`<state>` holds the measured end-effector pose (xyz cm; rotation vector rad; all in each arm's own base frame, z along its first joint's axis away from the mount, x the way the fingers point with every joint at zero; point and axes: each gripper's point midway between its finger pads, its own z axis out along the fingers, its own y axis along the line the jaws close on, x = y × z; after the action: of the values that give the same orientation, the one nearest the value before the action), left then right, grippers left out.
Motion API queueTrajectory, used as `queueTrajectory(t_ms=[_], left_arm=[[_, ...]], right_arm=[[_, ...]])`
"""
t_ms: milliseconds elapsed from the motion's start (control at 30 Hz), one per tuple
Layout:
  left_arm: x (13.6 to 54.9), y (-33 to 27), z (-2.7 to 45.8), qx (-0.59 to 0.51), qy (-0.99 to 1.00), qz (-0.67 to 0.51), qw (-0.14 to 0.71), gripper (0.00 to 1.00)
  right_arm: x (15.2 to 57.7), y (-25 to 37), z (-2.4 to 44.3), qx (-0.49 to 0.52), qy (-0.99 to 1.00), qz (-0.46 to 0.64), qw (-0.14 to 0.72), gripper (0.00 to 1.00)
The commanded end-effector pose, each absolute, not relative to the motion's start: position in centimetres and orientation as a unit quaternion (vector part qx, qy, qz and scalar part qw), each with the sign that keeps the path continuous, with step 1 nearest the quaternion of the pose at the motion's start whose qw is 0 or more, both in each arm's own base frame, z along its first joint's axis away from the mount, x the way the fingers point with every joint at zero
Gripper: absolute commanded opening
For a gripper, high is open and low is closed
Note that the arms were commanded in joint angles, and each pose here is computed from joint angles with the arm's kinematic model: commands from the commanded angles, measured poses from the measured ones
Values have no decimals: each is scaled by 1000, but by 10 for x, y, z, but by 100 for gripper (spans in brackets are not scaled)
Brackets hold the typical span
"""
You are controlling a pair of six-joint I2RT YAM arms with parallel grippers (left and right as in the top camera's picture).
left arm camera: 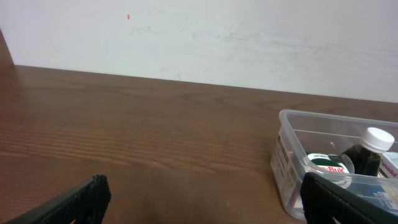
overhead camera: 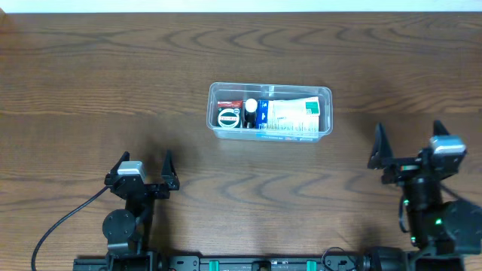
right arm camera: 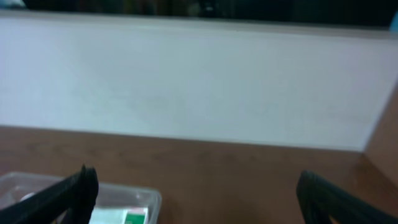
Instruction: Pack container
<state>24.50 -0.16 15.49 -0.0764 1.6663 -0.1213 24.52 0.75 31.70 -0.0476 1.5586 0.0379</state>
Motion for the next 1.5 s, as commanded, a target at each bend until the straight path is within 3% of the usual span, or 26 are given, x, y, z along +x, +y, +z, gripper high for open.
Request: queueTrajectory(t_ms=[0, 433, 1167, 1467], left_arm=[[244, -1, 140, -31, 755, -51, 653, 98], [244, -1, 140, -31, 755, -51, 653, 98], [244, -1, 140, -31, 755, -51, 653, 98], [244, -1, 140, -31, 755, -51, 653, 98]], right_arm=[[245, 18, 293, -52, 687, 29, 724, 99], [245, 19, 226, -36, 650, 48, 757, 99], [246, 13, 164, -18, 723, 40, 689, 99], [246, 11, 159, -15, 729, 37, 683, 99]])
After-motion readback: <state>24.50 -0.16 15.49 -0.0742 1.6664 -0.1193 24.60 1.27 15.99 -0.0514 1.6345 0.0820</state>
